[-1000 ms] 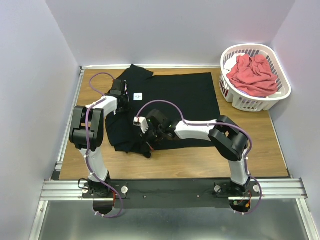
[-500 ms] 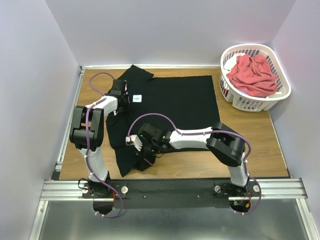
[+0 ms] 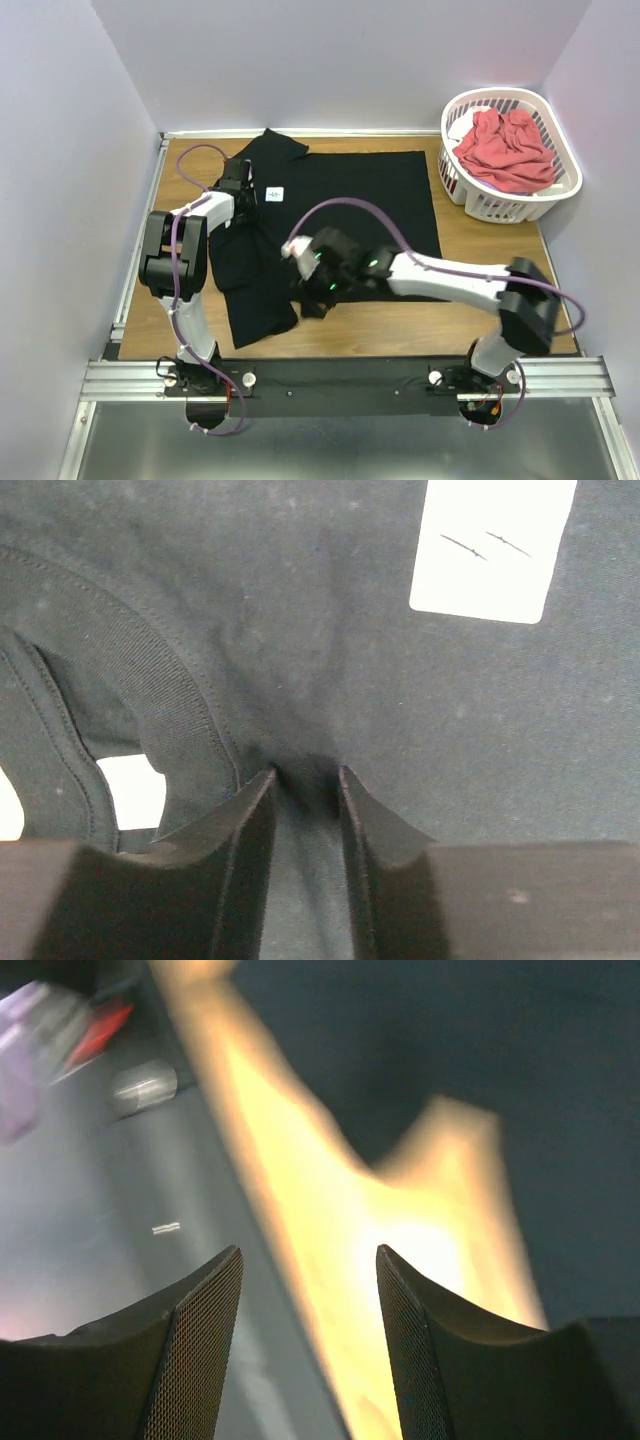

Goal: Fold and stack the t-shirts
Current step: Flatten the tshirt out

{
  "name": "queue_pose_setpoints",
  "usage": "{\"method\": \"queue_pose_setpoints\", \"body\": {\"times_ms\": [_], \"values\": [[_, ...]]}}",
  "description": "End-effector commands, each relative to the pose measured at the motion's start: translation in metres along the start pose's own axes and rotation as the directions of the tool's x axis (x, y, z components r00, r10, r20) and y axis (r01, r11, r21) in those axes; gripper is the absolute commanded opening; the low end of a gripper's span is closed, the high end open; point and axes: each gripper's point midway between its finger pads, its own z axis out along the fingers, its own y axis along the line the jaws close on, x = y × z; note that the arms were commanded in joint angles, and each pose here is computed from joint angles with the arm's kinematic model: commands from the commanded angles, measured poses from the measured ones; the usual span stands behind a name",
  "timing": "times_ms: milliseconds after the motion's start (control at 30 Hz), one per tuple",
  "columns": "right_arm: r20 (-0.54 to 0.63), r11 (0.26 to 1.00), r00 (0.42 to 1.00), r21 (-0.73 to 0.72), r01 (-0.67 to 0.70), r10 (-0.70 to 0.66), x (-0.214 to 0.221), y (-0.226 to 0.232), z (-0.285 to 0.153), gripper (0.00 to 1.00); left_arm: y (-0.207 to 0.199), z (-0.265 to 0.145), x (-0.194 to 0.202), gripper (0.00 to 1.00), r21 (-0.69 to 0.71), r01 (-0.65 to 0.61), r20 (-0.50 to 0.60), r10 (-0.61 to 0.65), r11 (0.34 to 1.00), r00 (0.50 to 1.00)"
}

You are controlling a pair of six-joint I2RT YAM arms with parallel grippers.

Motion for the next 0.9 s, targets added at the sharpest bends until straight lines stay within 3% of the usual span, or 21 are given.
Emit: {"method": "queue_pose_setpoints", "body": {"times_ms": [0,67,133,200,267,467,567,700,867], "values": [[0.13,0.86,0.954,0.414,-0.299,0.27,0.027,-0.113,-0.056,0.65,0.025,0.001,0.01,0.44,-0.081,0.002,-0.035,-0.005,0.997,0.999],[0.248,0.736,0.893,0.506,-0.45,0.375,0.04,-0.158,-0.09,0.69,0.023,-0.017,-0.007,0.48,-0.076,0.02,0.031,-0.018,0.997,0.999],[0.307,0.675,0.86,0.533,-0.511,0.408,0.057,-0.174,-0.113,0.71,0.022,-0.032,-0.012,0.56,-0.071,0.049,0.071,-0.044,0.996,0.997],[0.369,0.568,0.818,0.592,-0.572,0.44,0.079,-0.199,-0.136,0.75,0.022,-0.054,-0.02,0.62,-0.06,0.075,0.125,-0.068,0.995,0.99],[0.444,0.486,0.763,0.591,-0.643,0.47,0.09,-0.215,-0.158,0.75,0.023,-0.074,-0.024,0.63,-0.051,0.112,0.162,-0.102,0.992,0.981],[0.594,0.253,0.585,0.549,-0.797,0.552,0.138,-0.25,-0.194,0.73,0.038,-0.077,0.03,0.56,-0.022,0.203,0.104,-0.199,0.979,0.974],[0.624,0.212,0.52,0.501,-0.839,0.583,0.156,-0.259,-0.197,0.72,0.051,-0.066,0.059,0.42,-0.022,0.249,0.045,-0.248,0.968,0.968],[0.656,0.159,0.441,0.444,-0.882,0.612,0.175,-0.271,-0.192,0.69,0.061,-0.058,0.074,0.41,-0.063,0.252,0.001,-0.253,0.966,0.968],[0.7,0.039,0.323,0.389,-0.92,0.636,0.204,-0.285,-0.193,0.68,0.084,-0.051,0.085,0.36,-0.142,0.281,-0.031,-0.288,0.949,0.957]]}}
